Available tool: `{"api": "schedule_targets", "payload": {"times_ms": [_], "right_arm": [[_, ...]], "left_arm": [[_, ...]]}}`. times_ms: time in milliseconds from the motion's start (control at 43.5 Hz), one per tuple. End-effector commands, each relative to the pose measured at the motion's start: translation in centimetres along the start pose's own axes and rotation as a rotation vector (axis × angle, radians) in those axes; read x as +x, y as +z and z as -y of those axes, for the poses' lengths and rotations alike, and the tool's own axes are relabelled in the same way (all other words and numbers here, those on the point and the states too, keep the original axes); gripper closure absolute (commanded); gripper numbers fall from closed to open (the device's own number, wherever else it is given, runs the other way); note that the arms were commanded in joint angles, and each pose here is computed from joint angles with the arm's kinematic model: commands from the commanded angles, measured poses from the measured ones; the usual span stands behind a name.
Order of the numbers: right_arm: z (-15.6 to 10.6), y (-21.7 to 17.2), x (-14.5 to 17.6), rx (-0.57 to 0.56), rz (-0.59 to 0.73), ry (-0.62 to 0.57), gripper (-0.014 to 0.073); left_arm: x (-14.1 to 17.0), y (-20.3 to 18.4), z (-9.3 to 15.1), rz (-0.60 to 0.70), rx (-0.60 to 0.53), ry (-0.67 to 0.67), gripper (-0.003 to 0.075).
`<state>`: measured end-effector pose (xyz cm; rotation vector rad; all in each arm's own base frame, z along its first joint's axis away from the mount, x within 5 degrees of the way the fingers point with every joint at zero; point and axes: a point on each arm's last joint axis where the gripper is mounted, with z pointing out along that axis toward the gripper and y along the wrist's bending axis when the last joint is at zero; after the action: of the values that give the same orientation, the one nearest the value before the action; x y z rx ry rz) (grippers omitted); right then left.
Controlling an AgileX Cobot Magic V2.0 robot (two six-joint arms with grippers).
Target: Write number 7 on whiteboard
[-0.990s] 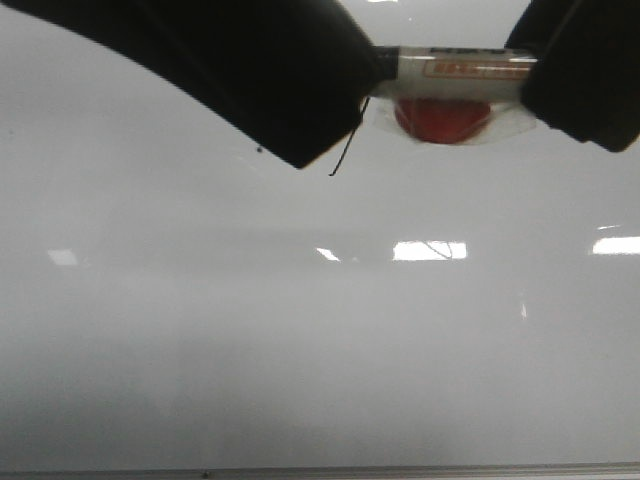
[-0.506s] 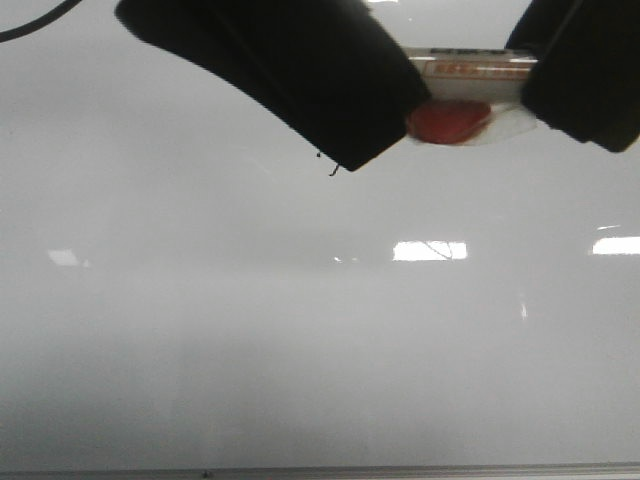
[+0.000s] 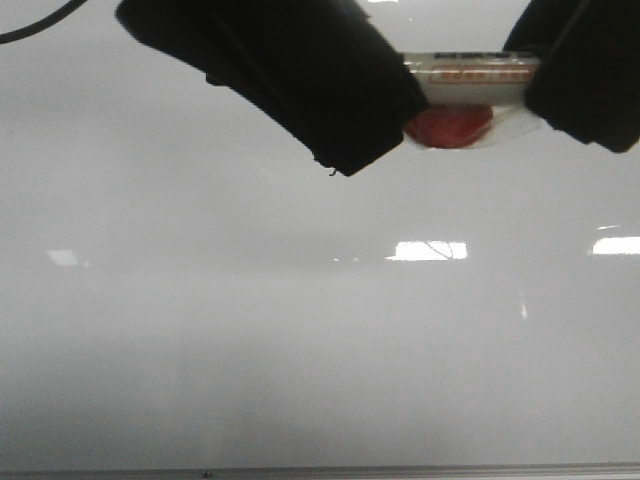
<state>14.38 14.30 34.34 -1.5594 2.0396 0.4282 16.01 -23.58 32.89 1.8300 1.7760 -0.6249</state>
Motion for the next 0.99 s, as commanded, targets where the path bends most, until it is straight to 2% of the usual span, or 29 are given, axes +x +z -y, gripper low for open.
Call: {"api": "schedule_targets", "payload": {"times_ms": [0, 92, 230, 368, 483, 644, 828, 967], "right_arm": [[0.1, -1.4, -0.7, 0.043, 0.067, 0.018, 0.0143], [0.6, -2.7, -0.3, 0.120, 0.065, 0.109, 0.0046], [1.3, -5.7, 1.2, 0.303, 0.075, 0.310, 0.0058], [1.0, -7.9, 2.7, 0.427, 0.079, 0.420, 0.0095], [0.5, -8.7, 3.2, 0.455, 0.086, 0.429, 0.0122], [0.3, -8.9, 3.2, 0.456, 0.089, 0.429, 0.0130], [0.4, -8.8, 3.2, 0.459, 0.096, 0.427, 0.0130], [0.5, -8.9, 3.0, 0.469, 0.116, 0.422, 0.0130]], "left_arm": [[-1.1, -1.8, -0.4, 0.078, -0.077, -0.049, 0.0741], [-0.1, -2.5, -1.2, 0.018, -0.162, -0.133, 0.0741], [1.6, -5.7, -2.8, -0.050, -0.372, -0.318, 0.0741], [3.6, -10.3, -3.3, -0.060, -0.593, -0.492, 0.0741], [5.8, -14.2, -2.9, -0.021, -0.756, -0.634, 0.0741], [9.5, -17.3, -1.8, 0.073, -0.967, -0.725, 0.0741], [14.7, -16.4, -2.0, 0.244, -1.172, -0.911, 0.0741], [17.9, -14.7, -3.1, 0.356, -1.231, -1.012, 0.0741]]}}
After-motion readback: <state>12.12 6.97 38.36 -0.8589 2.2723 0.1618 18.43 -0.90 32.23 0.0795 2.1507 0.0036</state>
